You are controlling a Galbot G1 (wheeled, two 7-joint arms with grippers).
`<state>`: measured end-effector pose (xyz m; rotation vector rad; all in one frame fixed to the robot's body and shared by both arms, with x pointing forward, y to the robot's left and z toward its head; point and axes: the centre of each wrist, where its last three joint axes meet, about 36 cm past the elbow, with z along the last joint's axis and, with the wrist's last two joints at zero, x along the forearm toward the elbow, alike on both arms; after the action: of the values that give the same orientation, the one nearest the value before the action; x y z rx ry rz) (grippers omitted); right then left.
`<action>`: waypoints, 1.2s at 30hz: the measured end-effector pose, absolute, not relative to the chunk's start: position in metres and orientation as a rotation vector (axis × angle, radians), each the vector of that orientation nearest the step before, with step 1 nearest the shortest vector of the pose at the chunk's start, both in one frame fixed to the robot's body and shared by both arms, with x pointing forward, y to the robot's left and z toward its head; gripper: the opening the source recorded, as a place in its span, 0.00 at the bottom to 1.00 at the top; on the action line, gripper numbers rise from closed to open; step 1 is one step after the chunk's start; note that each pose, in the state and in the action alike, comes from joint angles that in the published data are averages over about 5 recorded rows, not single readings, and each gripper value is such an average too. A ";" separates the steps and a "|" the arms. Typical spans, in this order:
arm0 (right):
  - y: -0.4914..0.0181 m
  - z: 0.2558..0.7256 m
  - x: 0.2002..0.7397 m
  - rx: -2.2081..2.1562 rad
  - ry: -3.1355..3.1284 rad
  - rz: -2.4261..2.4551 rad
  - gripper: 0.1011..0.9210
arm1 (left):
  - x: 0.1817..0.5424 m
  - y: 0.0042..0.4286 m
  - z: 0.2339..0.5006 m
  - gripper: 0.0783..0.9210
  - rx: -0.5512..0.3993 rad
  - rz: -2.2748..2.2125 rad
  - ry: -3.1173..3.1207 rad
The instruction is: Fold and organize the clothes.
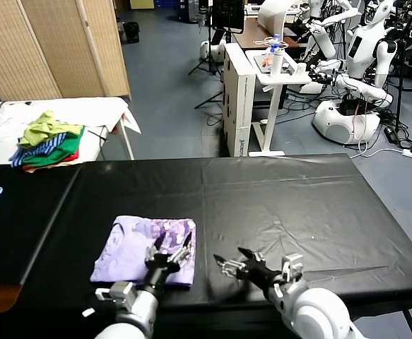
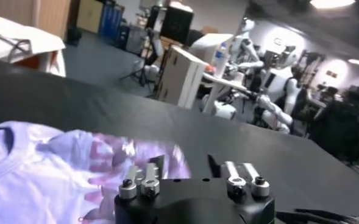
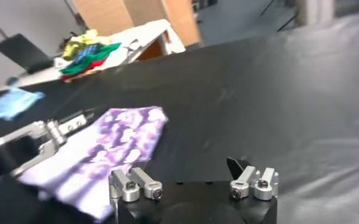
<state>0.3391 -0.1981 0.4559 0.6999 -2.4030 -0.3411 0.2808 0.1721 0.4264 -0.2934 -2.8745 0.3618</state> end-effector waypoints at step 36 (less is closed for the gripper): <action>-0.204 0.448 0.374 0.600 -2.394 -0.093 0.05 | 0.281 0.234 0.414 0.98 -0.041 0.129 -2.991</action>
<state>0.3739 -0.2035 0.4483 0.6000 -2.3935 -0.0929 0.2810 0.2341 0.4135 -0.0409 -2.9915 0.1293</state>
